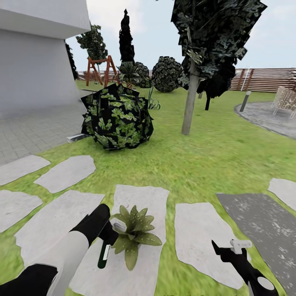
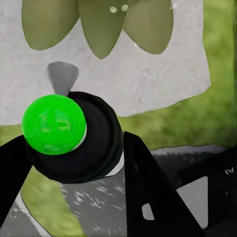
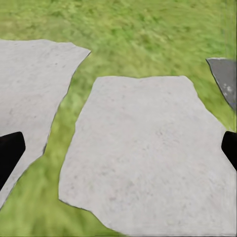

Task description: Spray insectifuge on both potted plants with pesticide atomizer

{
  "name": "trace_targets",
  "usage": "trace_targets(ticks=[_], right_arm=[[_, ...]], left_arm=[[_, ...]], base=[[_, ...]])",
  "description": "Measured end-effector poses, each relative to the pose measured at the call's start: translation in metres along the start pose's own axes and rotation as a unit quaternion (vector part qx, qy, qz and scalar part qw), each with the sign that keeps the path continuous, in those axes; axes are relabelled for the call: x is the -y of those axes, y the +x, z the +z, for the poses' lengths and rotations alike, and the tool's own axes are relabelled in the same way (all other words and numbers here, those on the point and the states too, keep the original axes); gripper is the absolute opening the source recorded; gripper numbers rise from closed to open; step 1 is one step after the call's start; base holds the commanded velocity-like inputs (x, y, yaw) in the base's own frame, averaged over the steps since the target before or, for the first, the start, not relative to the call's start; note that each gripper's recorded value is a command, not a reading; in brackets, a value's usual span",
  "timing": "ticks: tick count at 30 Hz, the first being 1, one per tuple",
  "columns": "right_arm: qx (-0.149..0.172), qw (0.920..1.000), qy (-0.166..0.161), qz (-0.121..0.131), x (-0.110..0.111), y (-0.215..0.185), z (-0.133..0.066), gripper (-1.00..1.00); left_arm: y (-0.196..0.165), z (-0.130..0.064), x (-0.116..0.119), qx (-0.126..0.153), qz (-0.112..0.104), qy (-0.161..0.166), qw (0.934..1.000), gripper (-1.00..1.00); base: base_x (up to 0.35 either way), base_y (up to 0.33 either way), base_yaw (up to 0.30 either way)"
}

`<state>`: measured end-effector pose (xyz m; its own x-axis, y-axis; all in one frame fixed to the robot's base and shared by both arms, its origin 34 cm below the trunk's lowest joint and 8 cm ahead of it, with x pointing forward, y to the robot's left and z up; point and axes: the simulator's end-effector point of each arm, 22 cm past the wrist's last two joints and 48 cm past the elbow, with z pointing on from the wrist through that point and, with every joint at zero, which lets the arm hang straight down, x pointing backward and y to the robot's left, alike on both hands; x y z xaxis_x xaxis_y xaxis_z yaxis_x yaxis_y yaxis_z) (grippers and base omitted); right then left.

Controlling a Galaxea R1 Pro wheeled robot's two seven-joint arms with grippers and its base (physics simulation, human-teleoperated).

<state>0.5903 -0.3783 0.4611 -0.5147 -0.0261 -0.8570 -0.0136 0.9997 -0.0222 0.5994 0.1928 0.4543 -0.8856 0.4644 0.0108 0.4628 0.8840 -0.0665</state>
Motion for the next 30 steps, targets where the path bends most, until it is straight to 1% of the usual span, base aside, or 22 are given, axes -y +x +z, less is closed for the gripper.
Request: trace_targets(ticks=[3,7,12,21,25,30], right_arm=[[0.0,1.0,0.0,0.0,0.0,0.0001,-0.0001,1.0],[0.0,1.0,0.0,0.0,0.0,0.0004,0.0001,1.0],[0.0,1.0,0.0,0.0,-0.0001,0.0001,0.0003,1.0],[0.0,1.0,0.0,0.0,-0.0001,0.0002,0.0,1.0],[0.0,1.0,0.0,0.0,0.0,0.0001,-0.0001,1.0],[0.0,1.0,0.0,0.0,0.0,0.0,0.0,1.0]], left_arm=[[0.0027,0.0021,0.001,-0.002,0.0,0.001,1.0,-1.0],[0.0059,0.0046,0.0007,-0.005,0.001,0.0,1.0,-1.0],[0.0075,0.0048,-0.002,-0.006,-0.002,-0.001,1.0,-1.0],[0.0066,0.0026,-0.0064,-0.005,-0.003,-0.005,1.0,-1.0],[0.0051,0.001,-0.008,-0.004,-0.002,-0.007,1.0,-1.0],[0.0088,0.0051,-0.0035,-0.007,0.0,-0.004,1.0,-1.0]], base=[[-0.01,0.038,-0.299],[-0.152,0.204,-0.255],[-0.206,0.248,-0.036],[-0.021,0.3,-0.022],[0.039,0.306,-0.251],[0.015,0.306,-0.296]])
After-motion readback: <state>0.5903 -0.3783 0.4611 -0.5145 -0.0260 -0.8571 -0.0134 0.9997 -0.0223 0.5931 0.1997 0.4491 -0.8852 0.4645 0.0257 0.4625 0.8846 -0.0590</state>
